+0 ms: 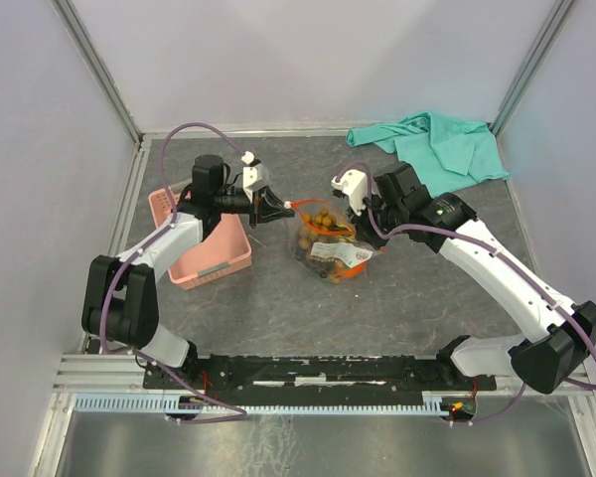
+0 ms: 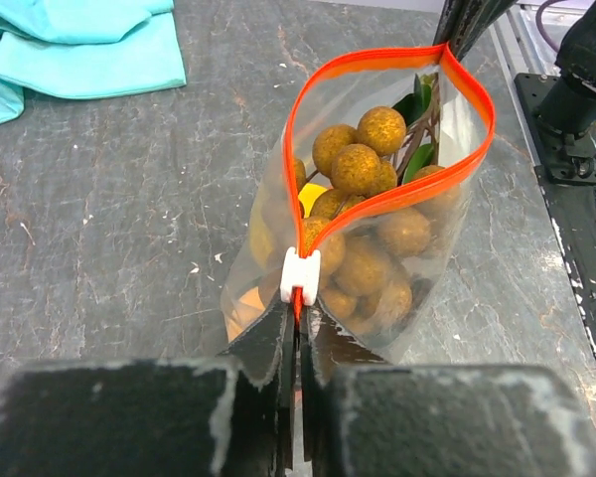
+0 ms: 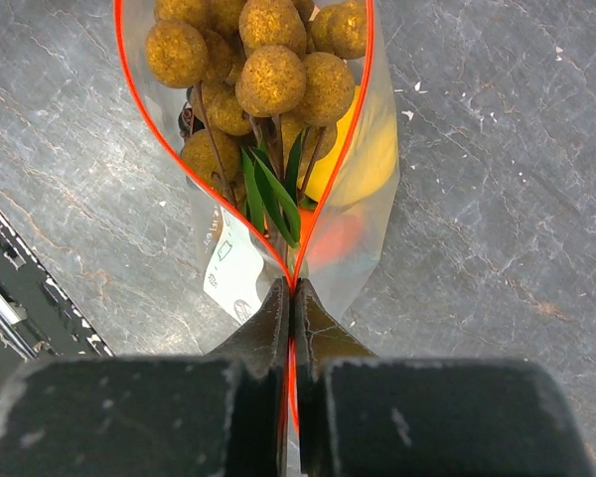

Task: Place the food in the zip-top bag and seal the zipper
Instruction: Zip the zipper food storage bag at the center of the board.

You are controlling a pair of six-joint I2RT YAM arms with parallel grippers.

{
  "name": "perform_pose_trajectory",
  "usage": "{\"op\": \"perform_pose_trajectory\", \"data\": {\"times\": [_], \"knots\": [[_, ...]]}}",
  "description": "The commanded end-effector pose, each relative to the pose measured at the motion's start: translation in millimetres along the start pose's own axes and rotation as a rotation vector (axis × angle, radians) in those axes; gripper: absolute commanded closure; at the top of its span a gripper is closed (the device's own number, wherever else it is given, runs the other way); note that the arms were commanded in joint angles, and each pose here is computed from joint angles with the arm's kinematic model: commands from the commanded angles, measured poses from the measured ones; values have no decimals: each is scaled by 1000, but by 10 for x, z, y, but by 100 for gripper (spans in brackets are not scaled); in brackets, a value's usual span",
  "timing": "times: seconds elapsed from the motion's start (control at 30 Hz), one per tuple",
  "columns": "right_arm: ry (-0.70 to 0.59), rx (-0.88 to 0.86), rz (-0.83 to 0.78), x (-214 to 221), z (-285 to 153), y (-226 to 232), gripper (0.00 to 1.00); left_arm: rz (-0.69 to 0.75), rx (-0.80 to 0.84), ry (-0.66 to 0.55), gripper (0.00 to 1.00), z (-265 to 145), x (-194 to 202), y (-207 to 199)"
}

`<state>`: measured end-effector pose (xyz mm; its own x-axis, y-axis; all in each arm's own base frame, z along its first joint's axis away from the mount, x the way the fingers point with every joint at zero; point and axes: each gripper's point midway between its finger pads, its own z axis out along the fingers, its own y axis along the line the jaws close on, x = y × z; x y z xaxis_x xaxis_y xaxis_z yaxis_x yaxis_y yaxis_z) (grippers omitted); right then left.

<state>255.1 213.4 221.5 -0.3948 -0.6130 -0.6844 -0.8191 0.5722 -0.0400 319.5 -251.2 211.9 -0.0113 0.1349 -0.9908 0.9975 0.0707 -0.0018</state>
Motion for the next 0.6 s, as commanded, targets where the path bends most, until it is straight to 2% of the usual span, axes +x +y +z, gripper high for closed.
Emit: {"op": "perform_pose_trajectory", "data": {"times": [0.0,0.13,0.23,0.3,0.37,0.57], "knots": [[-85,74,-33,-258,-182,-138,91,116,33,-4,97,-49,-300,-81],[-157,84,-36,-432,-351,-127,69,129,-1,56,97,-145,-359,-136],[-217,59,-47,-604,-459,-80,49,128,-40,72,97,-205,-461,-189],[-256,34,-59,-731,-516,-35,41,127,-54,66,97,-237,-554,-241],[-299,-10,-82,-861,-551,41,36,133,-57,65,97,-252,-611,-303],[-492,-138,-174,-1303,-522,311,35,164,-76,58,97,-285,-755,-428]]}}
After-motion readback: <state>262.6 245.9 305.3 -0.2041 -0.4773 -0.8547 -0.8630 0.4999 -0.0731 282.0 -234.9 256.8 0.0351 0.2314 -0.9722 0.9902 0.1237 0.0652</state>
